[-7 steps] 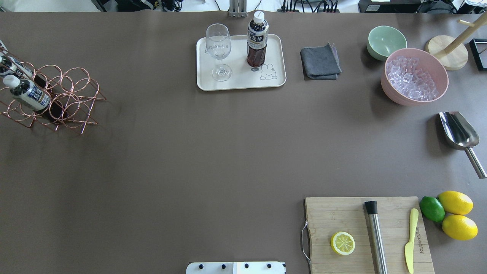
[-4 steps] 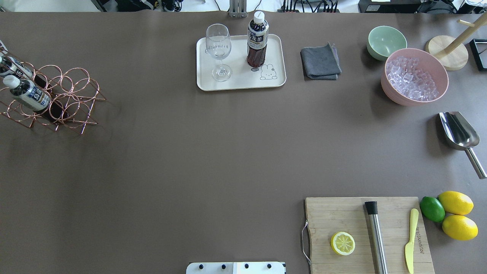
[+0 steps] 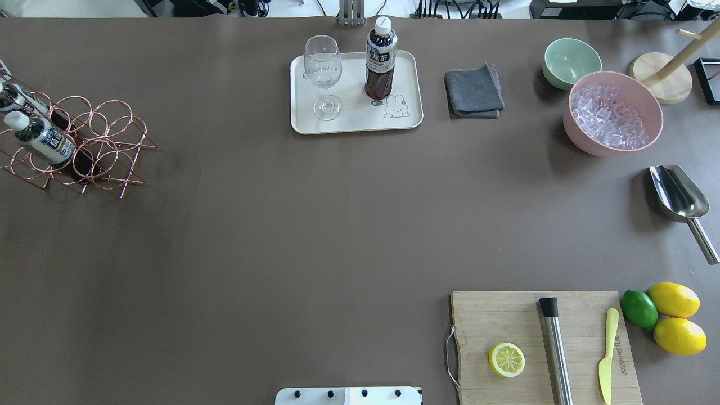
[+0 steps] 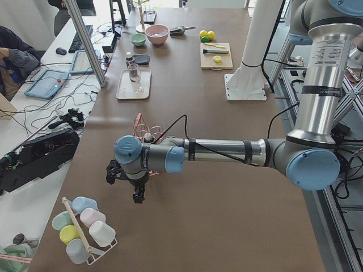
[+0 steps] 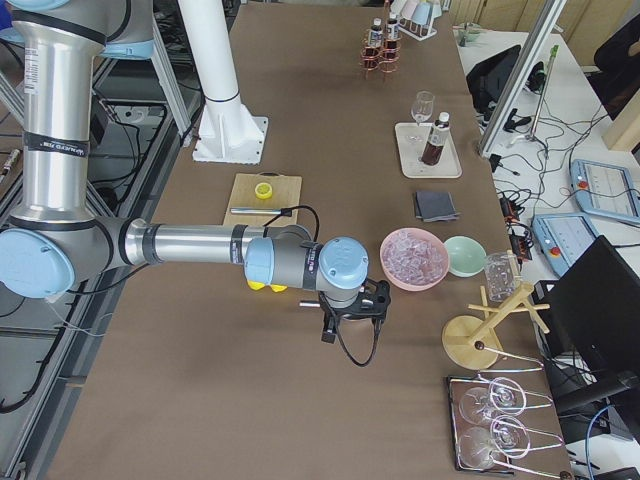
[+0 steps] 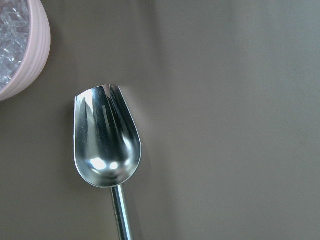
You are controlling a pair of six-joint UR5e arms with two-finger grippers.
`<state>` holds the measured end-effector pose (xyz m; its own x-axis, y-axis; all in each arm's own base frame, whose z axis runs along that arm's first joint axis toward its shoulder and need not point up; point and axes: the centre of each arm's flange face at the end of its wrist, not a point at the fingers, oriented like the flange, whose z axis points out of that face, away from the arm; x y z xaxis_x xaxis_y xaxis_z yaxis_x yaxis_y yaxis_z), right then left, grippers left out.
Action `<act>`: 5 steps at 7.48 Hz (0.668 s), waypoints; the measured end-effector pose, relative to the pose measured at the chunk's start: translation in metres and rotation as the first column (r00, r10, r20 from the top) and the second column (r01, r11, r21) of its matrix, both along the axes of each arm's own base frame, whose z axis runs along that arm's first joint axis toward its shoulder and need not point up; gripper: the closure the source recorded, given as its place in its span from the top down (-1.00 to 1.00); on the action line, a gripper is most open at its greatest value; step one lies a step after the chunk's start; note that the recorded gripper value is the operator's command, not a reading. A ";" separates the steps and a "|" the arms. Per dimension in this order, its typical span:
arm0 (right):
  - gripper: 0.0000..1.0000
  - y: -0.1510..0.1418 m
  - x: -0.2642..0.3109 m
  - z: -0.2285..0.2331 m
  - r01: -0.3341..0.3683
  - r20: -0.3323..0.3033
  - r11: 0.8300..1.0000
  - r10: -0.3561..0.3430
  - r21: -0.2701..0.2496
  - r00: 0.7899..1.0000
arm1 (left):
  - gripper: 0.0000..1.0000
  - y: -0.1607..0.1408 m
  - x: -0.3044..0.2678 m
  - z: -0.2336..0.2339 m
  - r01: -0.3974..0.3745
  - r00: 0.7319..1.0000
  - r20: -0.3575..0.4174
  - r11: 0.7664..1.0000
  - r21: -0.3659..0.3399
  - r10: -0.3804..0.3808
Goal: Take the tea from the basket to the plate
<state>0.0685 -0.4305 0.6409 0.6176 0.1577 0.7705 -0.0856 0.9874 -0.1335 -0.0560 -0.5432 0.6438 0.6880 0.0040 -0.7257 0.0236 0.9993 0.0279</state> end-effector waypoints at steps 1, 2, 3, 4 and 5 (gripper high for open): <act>1.00 0.000 0.001 0.000 -0.003 0.000 1.000 0.003 0.000 1.000 | 0.96 0.001 0.001 -0.002 0.014 1.000 -0.001 1.000 -0.013 -0.014; 1.00 0.000 0.003 0.000 -0.006 0.000 1.000 0.006 0.000 1.000 | 0.96 0.001 0.004 -0.001 0.035 0.999 -0.002 0.999 -0.042 -0.035; 1.00 0.001 0.004 0.000 -0.009 -0.001 1.000 0.009 0.000 1.000 | 0.96 0.002 0.008 0.000 0.042 0.999 -0.001 0.997 -0.057 -0.042; 1.00 0.001 0.004 0.000 -0.010 -0.001 1.000 0.010 -0.001 1.000 | 0.96 0.002 0.010 0.001 0.042 0.999 0.000 0.997 -0.063 -0.042; 1.00 0.001 0.005 0.001 -0.011 0.000 1.000 0.011 -0.001 1.000 | 0.96 0.002 0.012 0.001 0.041 0.999 0.000 0.997 -0.064 -0.041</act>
